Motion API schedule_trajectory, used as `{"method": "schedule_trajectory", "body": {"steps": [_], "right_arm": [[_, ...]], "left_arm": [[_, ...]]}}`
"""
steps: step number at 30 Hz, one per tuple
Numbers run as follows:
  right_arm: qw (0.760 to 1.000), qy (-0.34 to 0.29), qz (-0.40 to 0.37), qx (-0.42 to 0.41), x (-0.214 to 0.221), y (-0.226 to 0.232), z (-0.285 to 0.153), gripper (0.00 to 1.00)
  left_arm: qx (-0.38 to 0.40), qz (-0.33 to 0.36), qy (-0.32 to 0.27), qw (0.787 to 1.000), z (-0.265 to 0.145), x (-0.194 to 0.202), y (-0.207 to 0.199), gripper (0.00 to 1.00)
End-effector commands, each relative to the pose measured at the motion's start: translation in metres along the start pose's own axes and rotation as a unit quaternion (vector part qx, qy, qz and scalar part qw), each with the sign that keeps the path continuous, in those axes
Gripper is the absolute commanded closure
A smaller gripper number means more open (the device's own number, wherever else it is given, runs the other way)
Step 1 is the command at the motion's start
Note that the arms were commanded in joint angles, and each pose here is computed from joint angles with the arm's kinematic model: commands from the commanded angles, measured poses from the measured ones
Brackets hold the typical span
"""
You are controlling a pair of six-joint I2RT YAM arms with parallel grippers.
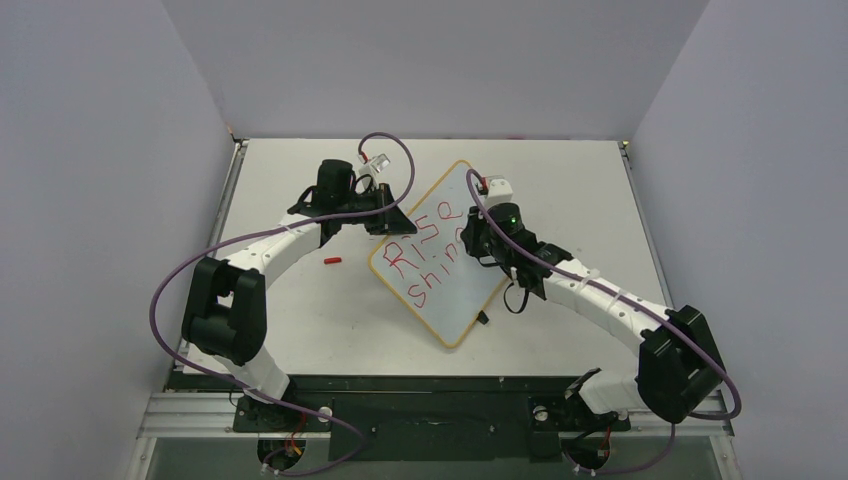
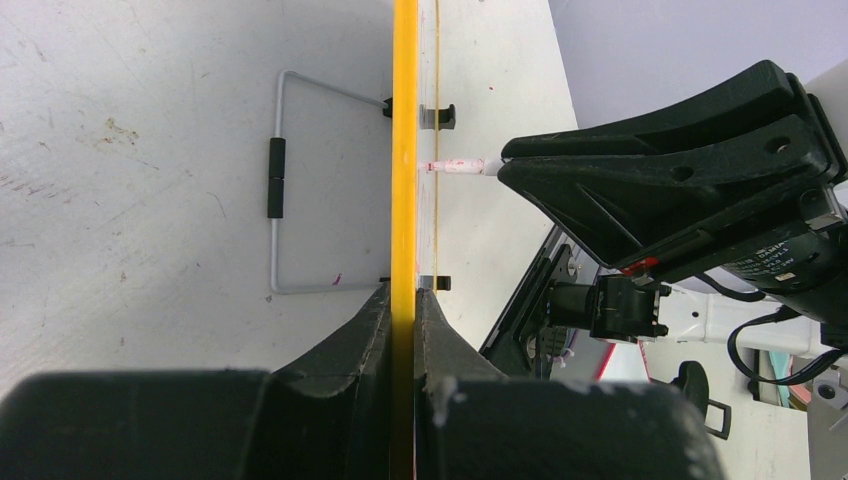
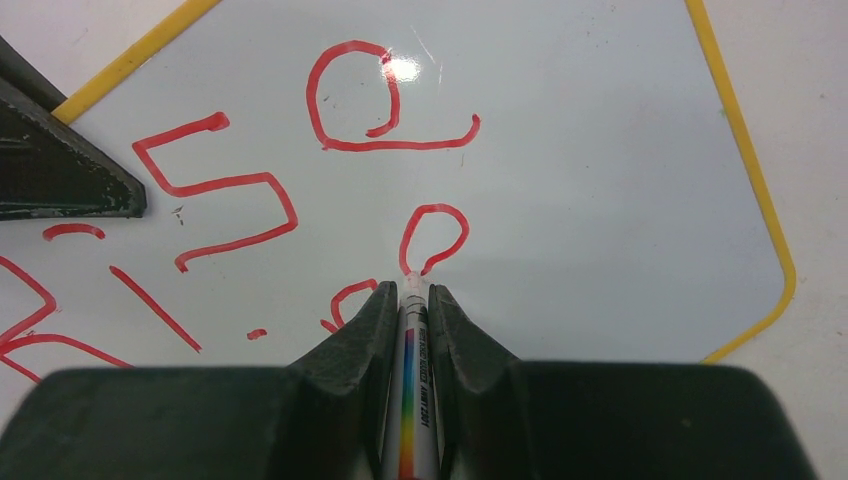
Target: Write a sentence on the whiteboard
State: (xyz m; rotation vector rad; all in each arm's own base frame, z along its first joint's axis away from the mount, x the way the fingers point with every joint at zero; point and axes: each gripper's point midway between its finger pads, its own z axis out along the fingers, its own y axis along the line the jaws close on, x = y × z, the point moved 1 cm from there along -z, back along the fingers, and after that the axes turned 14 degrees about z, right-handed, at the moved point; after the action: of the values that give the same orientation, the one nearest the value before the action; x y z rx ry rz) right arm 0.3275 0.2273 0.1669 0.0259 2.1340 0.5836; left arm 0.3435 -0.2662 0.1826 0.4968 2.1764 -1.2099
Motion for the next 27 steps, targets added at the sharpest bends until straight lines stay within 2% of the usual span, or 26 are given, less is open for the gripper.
{"method": "schedule_trajectory", "body": {"steps": [1,11,15,21,27], "right_arm": [[1.000,0.011,-0.001,0.029,0.010,-0.014,-0.001,1.00],[0.997,-0.007,0.003,0.079,-0.007,-0.038,0.012,1.00],[0.996,-0.020,0.002,0.083,-0.024,-0.035,0.016,1.00],[0.997,-0.052,0.003,0.057,-0.055,-0.014,-0.003,1.00],[0.996,-0.084,0.004,0.026,-0.071,0.001,-0.041,1.00]], "left_arm": [[-0.004,0.048,-0.036,0.998,-0.007,-0.022,-0.007,1.00],[-0.004,0.048,-0.035,0.998,-0.007,-0.022,-0.006,1.00],[-0.005,0.048,-0.034,0.998,-0.007,-0.022,-0.006,1.00],[-0.005,0.049,-0.035,0.998,-0.008,-0.022,-0.006,1.00],[-0.005,0.049,-0.035,0.998,-0.009,-0.022,-0.007,1.00]]}}
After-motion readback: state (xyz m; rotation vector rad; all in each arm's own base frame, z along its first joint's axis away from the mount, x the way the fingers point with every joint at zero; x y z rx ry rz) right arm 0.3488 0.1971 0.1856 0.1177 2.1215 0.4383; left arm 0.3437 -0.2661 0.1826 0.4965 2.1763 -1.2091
